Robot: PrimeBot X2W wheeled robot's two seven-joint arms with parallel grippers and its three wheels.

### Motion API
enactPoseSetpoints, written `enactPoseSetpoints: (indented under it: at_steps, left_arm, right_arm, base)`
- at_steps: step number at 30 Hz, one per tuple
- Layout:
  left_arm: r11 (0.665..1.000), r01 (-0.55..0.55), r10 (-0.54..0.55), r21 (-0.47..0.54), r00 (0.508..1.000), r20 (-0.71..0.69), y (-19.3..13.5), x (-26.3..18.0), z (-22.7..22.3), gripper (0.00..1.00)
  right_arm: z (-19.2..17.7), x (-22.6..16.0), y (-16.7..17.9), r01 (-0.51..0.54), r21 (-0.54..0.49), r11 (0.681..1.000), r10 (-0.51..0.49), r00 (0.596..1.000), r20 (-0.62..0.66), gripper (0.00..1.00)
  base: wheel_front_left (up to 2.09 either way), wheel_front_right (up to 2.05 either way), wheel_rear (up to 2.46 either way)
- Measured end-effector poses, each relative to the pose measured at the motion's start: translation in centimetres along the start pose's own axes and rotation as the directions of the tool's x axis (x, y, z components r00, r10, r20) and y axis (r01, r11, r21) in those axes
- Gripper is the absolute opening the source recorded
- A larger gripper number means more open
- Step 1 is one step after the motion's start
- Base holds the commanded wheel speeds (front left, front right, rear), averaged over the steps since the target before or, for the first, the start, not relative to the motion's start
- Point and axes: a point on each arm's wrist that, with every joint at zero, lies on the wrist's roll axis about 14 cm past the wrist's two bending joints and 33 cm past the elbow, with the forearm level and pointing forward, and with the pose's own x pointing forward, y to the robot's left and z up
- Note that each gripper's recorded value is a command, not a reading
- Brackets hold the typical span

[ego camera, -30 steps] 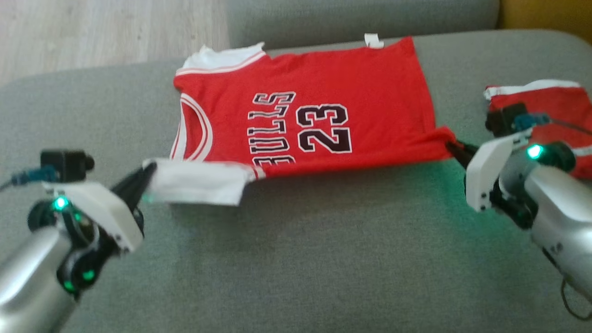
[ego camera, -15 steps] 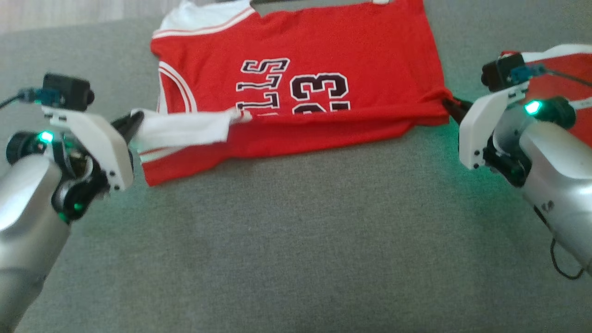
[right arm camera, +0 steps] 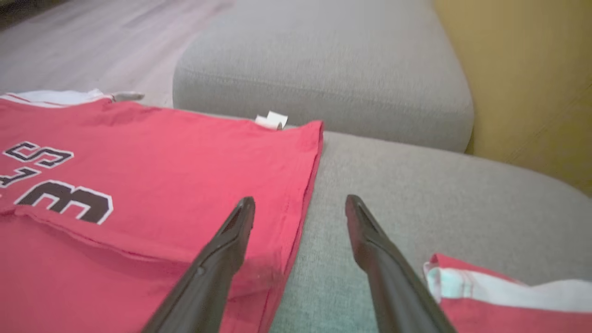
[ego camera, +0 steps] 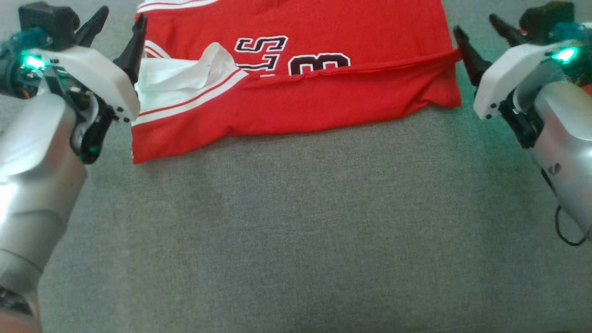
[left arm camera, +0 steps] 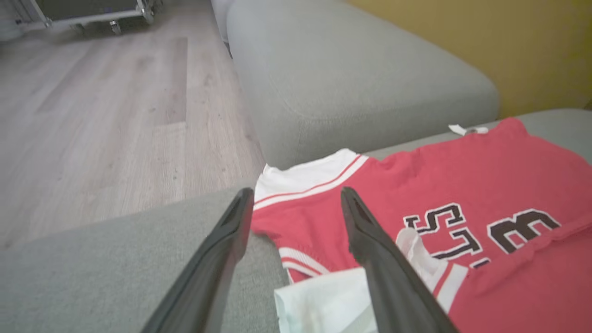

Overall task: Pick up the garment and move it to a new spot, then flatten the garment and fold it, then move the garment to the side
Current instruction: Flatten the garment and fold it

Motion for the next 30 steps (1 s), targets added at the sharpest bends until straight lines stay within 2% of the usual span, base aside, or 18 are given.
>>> enactPoseSetpoints:
  at_steps: [3,6,8,12,15,17,18,20,22,30]
  left_arm:
    - [1.0,-0.011,0.013,-0.014,0.992,0.128,-0.2,-0.5,2.0,1.0]
    - [0.999,-0.015,0.023,-0.032,0.962,0.273,-0.6,-1.5,4.7,1.0]
    - [0.998,-0.013,0.031,-0.055,0.941,0.336,-0.9,-2.3,5.9,1.0]
    - [0.993,-0.026,0.074,-0.119,0.906,0.416,-1.0,-4.3,7.3,1.0]
    - [0.988,-0.031,0.106,-0.152,0.849,0.517,-1.4,-6.7,9.5,1.0]
    - [0.983,-0.022,0.124,-0.184,0.819,0.561,-2.2,-8.1,9.8,1.0]
    - [0.977,-0.019,0.138,-0.212,0.815,0.563,-3.2,-9.3,8.3,1.0]
    - [0.963,-0.037,0.179,-0.267,0.83,0.528,-4.0,-11.0,4.6,1.0]
    - [0.958,-0.057,0.199,-0.282,0.839,0.506,-4.5,-12.0,2.6,1.0]
    - [0.933,-0.105,0.252,-0.343,0.873,0.418,-5.3,-13.8,-2.7,1.0]
  right_arm:
    - [1.6,-0.6,-0.6,0.02,-0.04,0.999,-0.016,0.995,0.098,1.0]
    - [3.4,-1.4,-1.3,0.048,-0.015,0.999,-0.045,0.986,0.161,1.0]
    - [5.9,-2.1,-1.4,0.049,0.022,0.999,-0.053,0.971,0.235,1.0]
    - [12.3,-4.7,-1.9,0.042,0.067,0.997,-0.067,0.895,0.441,1.0]
    - [13.8,-7.4,-1.6,0.045,0.084,0.995,-0.084,0.829,0.553,1.0]
    - [12.8,-9.0,-0.9,0.067,0.076,0.995,-0.099,0.805,0.585,1.0]
    - [10.7,-10.2,0.4,0.068,0.121,0.99,-0.127,0.8,0.587,1.0]
    - [6.2,-11.1,3.5,0.054,0.172,0.984,-0.139,0.835,0.533,1.0]
    - [4.0,-11.8,4.8,0.054,0.211,0.976,-0.155,0.851,0.501,1.0]
    - [0.6,-13.8,5.5,0.092,0.218,0.972,-0.183,0.875,0.448,1.0]
  base:
    - [0.0,0.0,0.0]
    - [0.0,0.0,0.0]
    - [0.0,0.0,0.0]
    - [0.0,0.0,0.0]
    - [0.0,0.0,0.0]
    - [0.0,0.0,0.0]
    - [0.0,0.0,0.0]
    - [0.0,0.0,0.0]
    - [0.0,0.0,0.0]
    - [0.0,0.0,0.0]
